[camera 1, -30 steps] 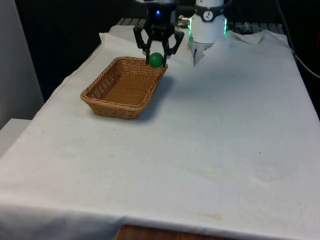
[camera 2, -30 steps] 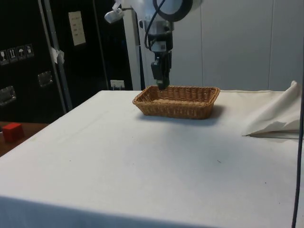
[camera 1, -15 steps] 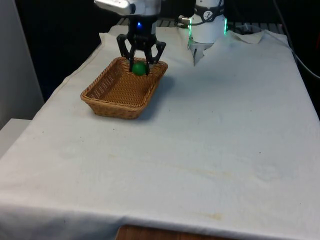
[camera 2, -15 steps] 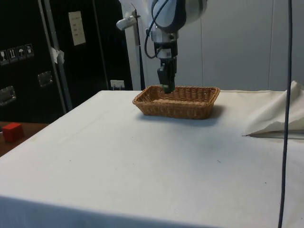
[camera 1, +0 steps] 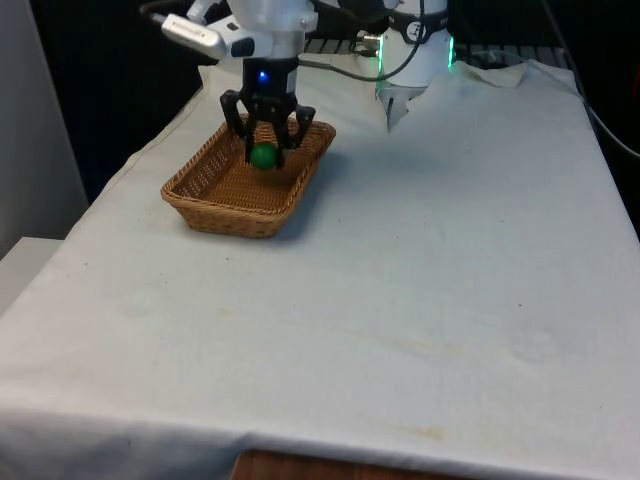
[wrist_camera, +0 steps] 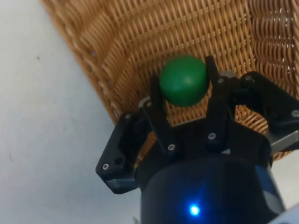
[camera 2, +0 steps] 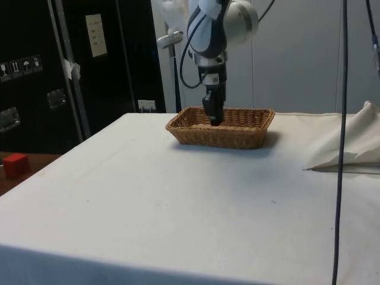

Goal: Pick up the ball and place it into the basket.

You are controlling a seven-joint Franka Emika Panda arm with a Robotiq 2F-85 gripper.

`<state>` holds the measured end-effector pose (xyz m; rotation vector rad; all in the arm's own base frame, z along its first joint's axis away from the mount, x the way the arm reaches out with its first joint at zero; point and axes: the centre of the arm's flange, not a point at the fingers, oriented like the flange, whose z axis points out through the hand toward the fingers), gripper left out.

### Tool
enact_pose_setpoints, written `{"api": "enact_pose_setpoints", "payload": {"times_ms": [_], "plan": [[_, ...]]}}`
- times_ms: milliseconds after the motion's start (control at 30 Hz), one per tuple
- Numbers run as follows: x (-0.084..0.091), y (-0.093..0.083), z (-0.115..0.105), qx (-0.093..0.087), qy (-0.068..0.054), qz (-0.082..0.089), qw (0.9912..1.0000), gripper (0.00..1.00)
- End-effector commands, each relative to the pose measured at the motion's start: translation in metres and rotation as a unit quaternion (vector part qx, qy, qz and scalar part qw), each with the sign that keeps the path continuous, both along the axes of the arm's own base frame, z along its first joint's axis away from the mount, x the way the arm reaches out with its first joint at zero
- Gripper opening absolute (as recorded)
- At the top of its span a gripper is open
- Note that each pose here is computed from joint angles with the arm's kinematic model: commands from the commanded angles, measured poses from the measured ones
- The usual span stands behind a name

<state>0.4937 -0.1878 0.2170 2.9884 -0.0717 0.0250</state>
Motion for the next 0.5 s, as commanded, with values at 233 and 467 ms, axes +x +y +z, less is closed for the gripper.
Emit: {"api": "enact_pose_setpoints", "payload": {"times_ms": [233, 467], "plan": [[0.000, -0.006, -0.012, 0.000, -0.002, -0.001, 1.00000, 0.00], [0.000, -0.008, -0.013, -0.006, 0.002, -0.005, 0.99997, 0.00]]}}
